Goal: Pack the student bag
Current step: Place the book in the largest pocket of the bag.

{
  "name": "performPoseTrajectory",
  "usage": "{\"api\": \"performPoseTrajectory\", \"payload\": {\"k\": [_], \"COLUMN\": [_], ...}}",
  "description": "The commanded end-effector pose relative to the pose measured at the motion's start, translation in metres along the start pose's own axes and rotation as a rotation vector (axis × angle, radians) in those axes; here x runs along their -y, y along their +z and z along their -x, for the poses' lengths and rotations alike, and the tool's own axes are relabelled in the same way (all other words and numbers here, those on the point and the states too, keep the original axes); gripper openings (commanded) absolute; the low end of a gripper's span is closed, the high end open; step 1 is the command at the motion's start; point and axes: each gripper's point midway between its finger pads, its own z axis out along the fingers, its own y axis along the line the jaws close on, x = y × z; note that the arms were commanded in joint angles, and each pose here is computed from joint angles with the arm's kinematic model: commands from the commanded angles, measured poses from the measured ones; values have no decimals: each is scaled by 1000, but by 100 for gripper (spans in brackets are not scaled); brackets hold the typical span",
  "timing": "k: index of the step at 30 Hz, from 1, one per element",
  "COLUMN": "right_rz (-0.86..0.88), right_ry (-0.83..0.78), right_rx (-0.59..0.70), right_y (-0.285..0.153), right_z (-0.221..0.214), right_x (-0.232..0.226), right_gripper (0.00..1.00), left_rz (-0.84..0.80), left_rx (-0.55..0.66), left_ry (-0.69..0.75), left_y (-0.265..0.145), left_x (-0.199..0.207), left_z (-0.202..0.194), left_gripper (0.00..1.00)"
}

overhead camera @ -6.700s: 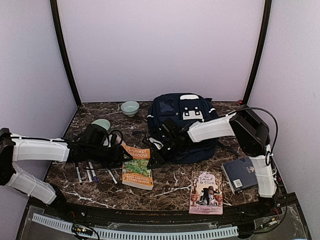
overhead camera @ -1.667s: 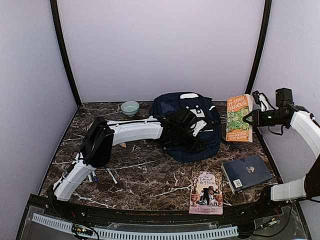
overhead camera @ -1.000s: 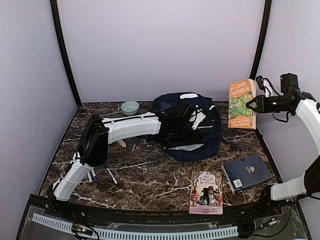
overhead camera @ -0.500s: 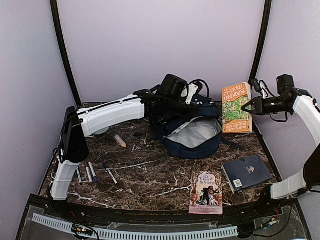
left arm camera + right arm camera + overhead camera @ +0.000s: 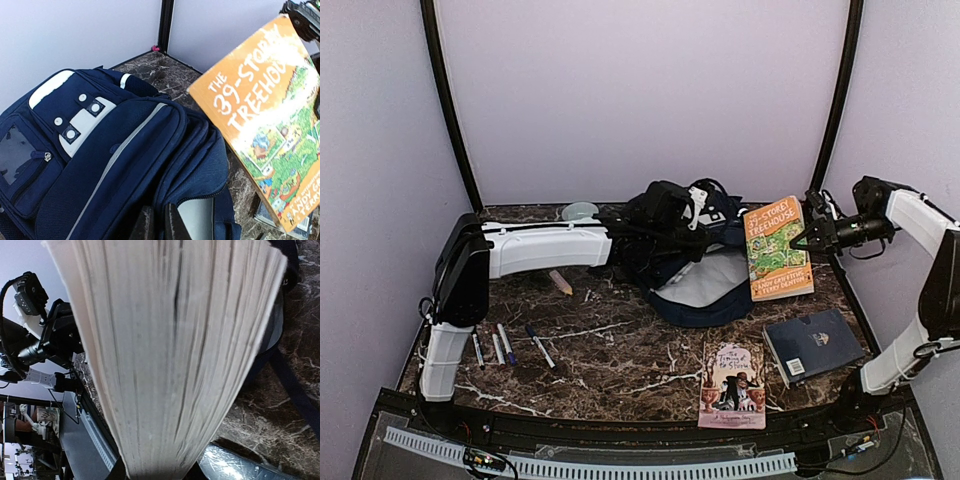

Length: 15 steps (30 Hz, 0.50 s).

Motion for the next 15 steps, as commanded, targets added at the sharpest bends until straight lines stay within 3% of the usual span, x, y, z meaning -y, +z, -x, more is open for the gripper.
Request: {"api": "performPoseTrajectory", "payload": {"k": [1, 5, 15], "right_rz": [126, 83, 206], "right_ry": [43, 62, 84], "right_rx": [29, 13, -200], "right_y": [0, 5, 55], "right_z": [-10, -16, -43], "right_x": [-27, -25, -51], "right_gripper": [0, 0, 0], "left_rz": [76, 88, 87], "left_rx": [310, 355, 473], "left_ry": [-91, -107, -117], "left_y": [-53, -54, -70], "left_x": [-18, -20, -20], "left_z": [102, 110, 142], "left_gripper": [0, 0, 0]}}
